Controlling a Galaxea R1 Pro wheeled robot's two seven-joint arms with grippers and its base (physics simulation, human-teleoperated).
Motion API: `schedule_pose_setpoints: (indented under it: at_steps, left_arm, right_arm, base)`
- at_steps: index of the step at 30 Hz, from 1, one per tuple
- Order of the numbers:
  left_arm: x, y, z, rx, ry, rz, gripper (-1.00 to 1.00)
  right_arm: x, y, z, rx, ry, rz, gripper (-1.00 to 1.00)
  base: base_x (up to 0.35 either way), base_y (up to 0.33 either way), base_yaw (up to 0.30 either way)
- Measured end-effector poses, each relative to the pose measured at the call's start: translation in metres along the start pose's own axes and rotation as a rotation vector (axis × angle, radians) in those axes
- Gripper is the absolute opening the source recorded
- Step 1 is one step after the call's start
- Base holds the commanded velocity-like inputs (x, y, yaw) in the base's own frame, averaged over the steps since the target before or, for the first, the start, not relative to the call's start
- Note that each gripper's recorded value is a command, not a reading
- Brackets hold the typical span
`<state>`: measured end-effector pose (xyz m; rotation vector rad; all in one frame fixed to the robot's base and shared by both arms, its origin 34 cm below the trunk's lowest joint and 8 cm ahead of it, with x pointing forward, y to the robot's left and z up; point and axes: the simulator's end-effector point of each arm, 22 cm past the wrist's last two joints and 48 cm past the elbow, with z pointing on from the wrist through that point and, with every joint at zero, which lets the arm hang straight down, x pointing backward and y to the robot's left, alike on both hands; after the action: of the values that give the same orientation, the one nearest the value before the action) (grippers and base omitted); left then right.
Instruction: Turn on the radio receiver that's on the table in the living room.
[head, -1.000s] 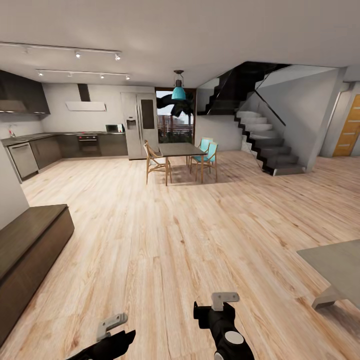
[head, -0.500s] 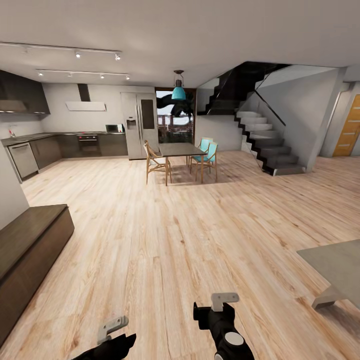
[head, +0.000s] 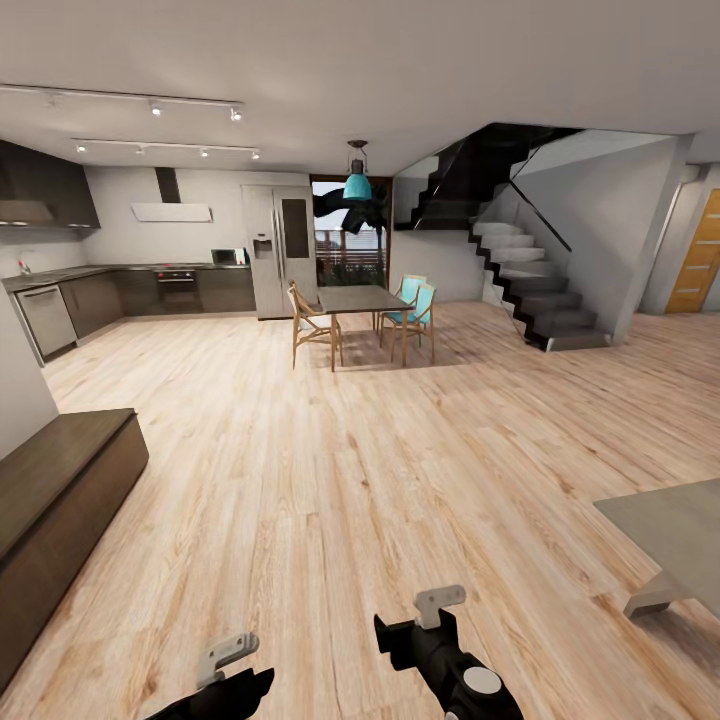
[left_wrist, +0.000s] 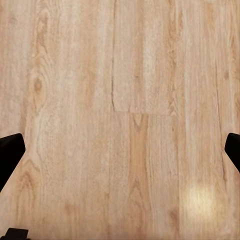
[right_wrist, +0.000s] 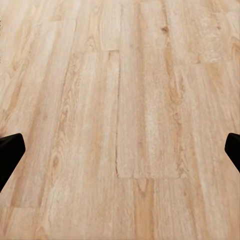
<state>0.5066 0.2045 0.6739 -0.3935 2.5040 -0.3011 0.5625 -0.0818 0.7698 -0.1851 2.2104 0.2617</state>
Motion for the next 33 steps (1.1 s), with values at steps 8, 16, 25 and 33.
schedule_pose_setpoints:
  at_steps: [8, 16, 25, 33]
  left_arm:
    - [-0.0002, -0.0001, -0.0001, 0.000, 0.000, 0.000, 1.00]
    - [-0.0006, -0.0006, -0.0004, 0.001, -0.002, -0.001, 1.00]
    - [-0.0026, -0.0019, -0.0019, 0.004, -0.008, 0.000, 1.00]
    - [-0.0048, -0.0031, -0.0035, 0.007, -0.015, 0.001, 1.00]
  right_arm:
    - [0.0004, 0.0001, 0.0000, 0.000, 0.002, 0.000, 1.00]
    - [0.0006, -0.0006, -0.0003, 0.000, 0.004, 0.002, 1.00]
    - [-0.0017, -0.0006, -0.0017, 0.001, -0.002, 0.000, 1.00]
    - [-0.0044, -0.0010, -0.0032, 0.003, -0.008, 0.000, 1.00]
  base:
    - [0.000, 0.000, 0.000]
    - [0.000, 0.000, -0.136]
    - [0.000, 0.000, -0.276]
    - [0.000, 0.000, -0.286]
